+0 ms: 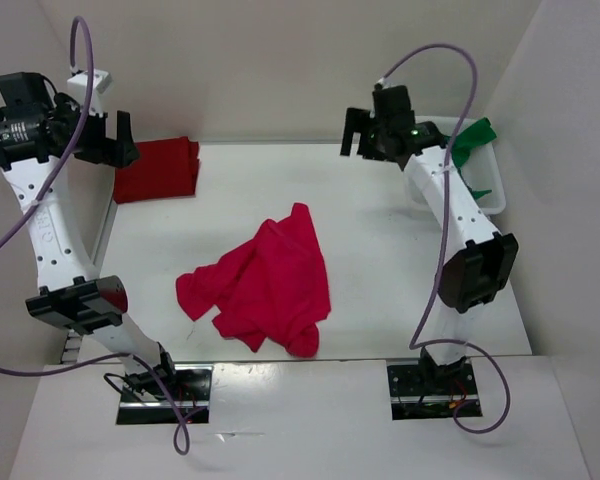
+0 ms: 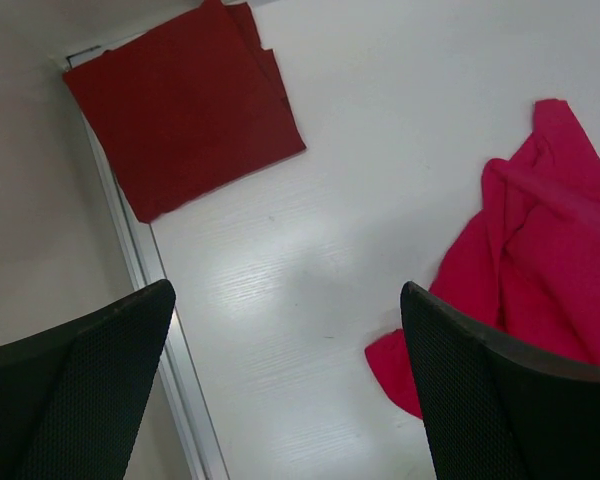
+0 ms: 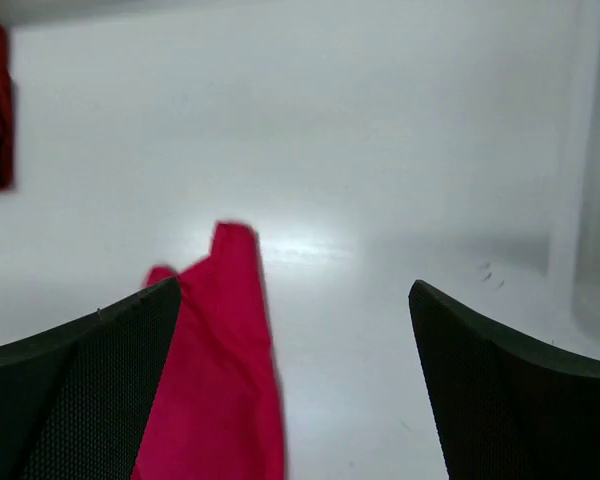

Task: Fold and stack the t-shirts
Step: Move the tshirt to the center of the board, then flatten out the tshirt

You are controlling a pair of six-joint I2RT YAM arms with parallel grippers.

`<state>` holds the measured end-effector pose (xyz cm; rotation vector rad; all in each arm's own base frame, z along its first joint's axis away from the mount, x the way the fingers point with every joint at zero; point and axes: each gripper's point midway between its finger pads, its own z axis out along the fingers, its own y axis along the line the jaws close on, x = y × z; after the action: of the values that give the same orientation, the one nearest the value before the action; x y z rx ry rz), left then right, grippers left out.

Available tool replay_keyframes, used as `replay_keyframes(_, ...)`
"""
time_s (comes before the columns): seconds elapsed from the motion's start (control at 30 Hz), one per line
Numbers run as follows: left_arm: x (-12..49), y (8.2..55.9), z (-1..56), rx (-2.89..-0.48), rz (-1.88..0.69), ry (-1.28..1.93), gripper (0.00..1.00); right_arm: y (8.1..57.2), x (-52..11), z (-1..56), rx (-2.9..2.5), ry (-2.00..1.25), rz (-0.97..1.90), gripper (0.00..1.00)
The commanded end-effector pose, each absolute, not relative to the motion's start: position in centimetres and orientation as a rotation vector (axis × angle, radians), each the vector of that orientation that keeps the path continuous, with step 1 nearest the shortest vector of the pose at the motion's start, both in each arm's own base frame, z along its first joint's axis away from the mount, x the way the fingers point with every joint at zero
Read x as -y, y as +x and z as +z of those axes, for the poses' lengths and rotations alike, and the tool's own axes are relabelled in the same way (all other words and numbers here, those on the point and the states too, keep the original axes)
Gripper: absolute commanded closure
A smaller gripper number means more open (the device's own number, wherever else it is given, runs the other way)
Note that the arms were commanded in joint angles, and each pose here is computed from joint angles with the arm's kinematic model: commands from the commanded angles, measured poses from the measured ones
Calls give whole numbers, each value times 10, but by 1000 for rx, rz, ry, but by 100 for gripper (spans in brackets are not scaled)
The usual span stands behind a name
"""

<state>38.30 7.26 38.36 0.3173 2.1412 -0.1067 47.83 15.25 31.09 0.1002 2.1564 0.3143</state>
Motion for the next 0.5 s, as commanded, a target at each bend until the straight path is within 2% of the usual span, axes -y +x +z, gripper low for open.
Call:
replay_keyframes(0.0, -64, 368, 392, -2103, -101, 377, 0, 401, -201, 397, -1948, -83, 408, 0)
replay_keyframes(0.03, -65, 369, 373, -2149, -125, 383, 0, 388, -209, 357, -2034, -128, 403, 0)
replay_keyframes(0.1, -61, 359, 366, -2165, -128, 398, 0, 350, -232, 326, -2110, -195, 529, 0)
replay_keyframes(0.13, -60, 356, 345, -2213, -158, 397, 0, 330, -235, 263, -2260, -184, 525, 0)
replay_keyframes(0.17, -57, 347, 344, -2209, -154, 398, 0, 317, -240, 248, -2276, -176, 553, 0)
replay_keyframes(0.2, -57, 346, 338, -2209, -154, 398, 0, 290, -247, 201, -2389, -211, 559, 0)
replay_keyframes(0.3, -49, 324, 293, -2296, -152, 459, 0, 264, -246, 148, -2520, -92, 542, 0)
replay_keyframes(0.47, 1, 282, 185, -2474, -159, 821, 0, 254, -238, 100, -2632, 42, 476, 0)
